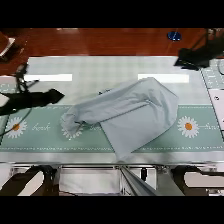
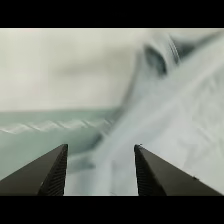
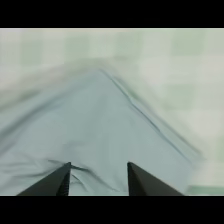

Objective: Fold the shirts.

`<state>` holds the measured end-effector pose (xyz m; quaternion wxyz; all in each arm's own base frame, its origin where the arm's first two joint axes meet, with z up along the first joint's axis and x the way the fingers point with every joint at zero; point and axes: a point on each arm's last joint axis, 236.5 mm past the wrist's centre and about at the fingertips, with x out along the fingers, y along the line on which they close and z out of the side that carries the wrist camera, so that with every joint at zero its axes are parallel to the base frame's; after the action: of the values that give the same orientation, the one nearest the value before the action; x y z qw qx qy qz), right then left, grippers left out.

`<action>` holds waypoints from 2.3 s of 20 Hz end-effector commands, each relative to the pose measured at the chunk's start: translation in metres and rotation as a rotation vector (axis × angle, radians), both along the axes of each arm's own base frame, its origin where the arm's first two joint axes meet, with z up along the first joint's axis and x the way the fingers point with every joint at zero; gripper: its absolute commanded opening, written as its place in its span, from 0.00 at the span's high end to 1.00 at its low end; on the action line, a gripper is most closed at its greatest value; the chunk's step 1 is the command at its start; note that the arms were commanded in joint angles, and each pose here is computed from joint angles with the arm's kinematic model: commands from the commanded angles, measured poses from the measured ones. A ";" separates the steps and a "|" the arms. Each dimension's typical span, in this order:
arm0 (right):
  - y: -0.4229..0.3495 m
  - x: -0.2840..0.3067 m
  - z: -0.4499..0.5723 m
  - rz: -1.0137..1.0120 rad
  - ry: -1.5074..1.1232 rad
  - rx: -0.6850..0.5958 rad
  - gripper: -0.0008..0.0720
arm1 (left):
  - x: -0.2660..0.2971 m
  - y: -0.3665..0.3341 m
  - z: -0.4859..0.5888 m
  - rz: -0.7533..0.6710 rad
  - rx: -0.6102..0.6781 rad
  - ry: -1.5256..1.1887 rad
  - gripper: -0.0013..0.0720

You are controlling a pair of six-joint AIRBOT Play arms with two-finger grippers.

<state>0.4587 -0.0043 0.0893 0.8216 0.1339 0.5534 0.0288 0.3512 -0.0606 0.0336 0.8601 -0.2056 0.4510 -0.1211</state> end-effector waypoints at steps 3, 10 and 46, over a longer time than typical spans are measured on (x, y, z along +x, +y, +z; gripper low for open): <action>-0.038 -0.128 -0.064 -0.185 0.142 0.042 0.42 | -0.029 0.052 -0.018 0.109 -0.123 0.237 0.29; 0.069 -0.258 -0.141 -0.118 0.314 0.367 0.43 | -0.079 0.019 -0.091 -0.067 -0.294 0.647 0.29; 0.210 -0.096 -0.055 0.234 0.027 0.532 0.96 | 0.012 -0.051 -0.043 -0.170 -0.294 0.312 0.96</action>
<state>0.3202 0.2173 -0.0321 0.6976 0.3309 0.5959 0.2208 0.3251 -0.1063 -0.0611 0.6775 -0.2986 0.6427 -0.1970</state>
